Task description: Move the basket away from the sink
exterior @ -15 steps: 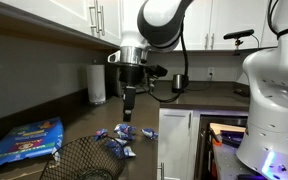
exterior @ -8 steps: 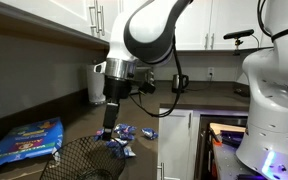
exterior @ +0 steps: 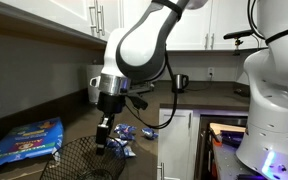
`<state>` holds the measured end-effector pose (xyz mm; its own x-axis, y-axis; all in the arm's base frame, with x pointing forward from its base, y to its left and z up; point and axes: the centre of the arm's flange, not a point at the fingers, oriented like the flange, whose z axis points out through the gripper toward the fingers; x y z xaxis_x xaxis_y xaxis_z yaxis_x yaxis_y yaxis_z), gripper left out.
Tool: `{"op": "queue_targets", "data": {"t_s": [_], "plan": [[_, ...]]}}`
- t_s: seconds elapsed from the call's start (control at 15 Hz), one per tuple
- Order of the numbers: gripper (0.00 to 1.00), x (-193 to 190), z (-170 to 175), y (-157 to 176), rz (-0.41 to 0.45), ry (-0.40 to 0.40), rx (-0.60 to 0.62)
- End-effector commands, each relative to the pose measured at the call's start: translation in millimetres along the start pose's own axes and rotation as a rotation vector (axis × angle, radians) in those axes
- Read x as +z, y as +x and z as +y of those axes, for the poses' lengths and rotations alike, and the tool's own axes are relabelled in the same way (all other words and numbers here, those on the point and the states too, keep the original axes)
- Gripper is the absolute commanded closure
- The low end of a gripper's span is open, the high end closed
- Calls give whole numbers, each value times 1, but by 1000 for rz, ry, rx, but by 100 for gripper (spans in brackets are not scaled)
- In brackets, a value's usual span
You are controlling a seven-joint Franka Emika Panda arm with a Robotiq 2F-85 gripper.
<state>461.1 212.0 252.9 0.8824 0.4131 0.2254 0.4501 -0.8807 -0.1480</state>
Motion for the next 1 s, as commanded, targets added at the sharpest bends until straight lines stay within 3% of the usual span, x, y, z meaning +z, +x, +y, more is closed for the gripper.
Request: {"op": "queue_targets", "data": {"t_s": [0.0,0.2,0.67,0.93], "plan": [[78,3,4,0,4,12,33],[98,-9,4,-2,-9,10,29],[98,-75,6,-5,-55,-5,19],[98,-131,41,-12,-74,-45,94]]}}
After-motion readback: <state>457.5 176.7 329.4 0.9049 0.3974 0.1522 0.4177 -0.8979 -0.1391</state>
